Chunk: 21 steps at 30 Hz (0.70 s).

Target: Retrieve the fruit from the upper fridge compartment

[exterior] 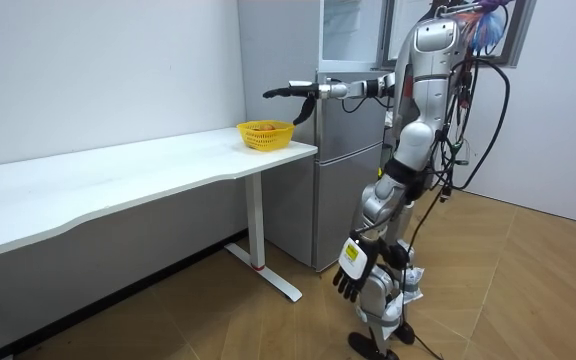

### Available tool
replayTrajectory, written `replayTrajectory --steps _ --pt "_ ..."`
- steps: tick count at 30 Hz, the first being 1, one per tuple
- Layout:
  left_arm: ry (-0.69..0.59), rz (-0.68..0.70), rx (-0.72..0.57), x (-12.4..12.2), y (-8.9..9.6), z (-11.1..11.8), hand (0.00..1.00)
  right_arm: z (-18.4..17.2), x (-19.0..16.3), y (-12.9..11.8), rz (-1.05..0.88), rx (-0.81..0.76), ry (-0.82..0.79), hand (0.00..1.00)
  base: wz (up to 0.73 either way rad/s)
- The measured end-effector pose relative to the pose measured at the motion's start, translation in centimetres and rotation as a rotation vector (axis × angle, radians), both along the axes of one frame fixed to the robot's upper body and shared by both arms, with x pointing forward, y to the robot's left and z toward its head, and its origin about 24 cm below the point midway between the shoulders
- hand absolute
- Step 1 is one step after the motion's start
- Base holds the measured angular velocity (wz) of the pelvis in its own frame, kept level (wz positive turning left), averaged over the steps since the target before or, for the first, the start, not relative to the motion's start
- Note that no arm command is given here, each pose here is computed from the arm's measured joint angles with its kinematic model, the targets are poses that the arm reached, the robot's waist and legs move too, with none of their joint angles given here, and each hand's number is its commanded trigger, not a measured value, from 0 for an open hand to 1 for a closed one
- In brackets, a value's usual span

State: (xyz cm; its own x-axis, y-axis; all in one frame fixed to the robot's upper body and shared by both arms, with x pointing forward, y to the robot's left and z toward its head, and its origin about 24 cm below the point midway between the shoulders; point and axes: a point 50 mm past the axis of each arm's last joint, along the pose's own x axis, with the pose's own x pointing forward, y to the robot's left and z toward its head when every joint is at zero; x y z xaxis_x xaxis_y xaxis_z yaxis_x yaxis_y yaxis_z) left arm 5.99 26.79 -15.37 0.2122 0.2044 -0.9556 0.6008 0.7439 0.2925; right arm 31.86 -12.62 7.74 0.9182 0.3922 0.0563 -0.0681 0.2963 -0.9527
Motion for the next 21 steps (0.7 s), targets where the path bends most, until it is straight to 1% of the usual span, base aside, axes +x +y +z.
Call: replayTrajectory --steps 7,13,21 --pt "0.000 0.000 0.000 0.0 0.0 0.0 0.00 0.0 0.0 0.0 0.000 0.000 0.000 0.00 0.00" --pt "0.003 0.003 0.003 -0.1 0.0 0.0 0.00 -0.1 0.0 -0.1 -0.008 0.057 0.028 0.00 0.00" --pt "0.025 0.019 -0.010 -0.5 -0.8 -0.4 0.00 0.9 0.3 0.1 -0.026 0.137 -0.003 0.00 0.00"
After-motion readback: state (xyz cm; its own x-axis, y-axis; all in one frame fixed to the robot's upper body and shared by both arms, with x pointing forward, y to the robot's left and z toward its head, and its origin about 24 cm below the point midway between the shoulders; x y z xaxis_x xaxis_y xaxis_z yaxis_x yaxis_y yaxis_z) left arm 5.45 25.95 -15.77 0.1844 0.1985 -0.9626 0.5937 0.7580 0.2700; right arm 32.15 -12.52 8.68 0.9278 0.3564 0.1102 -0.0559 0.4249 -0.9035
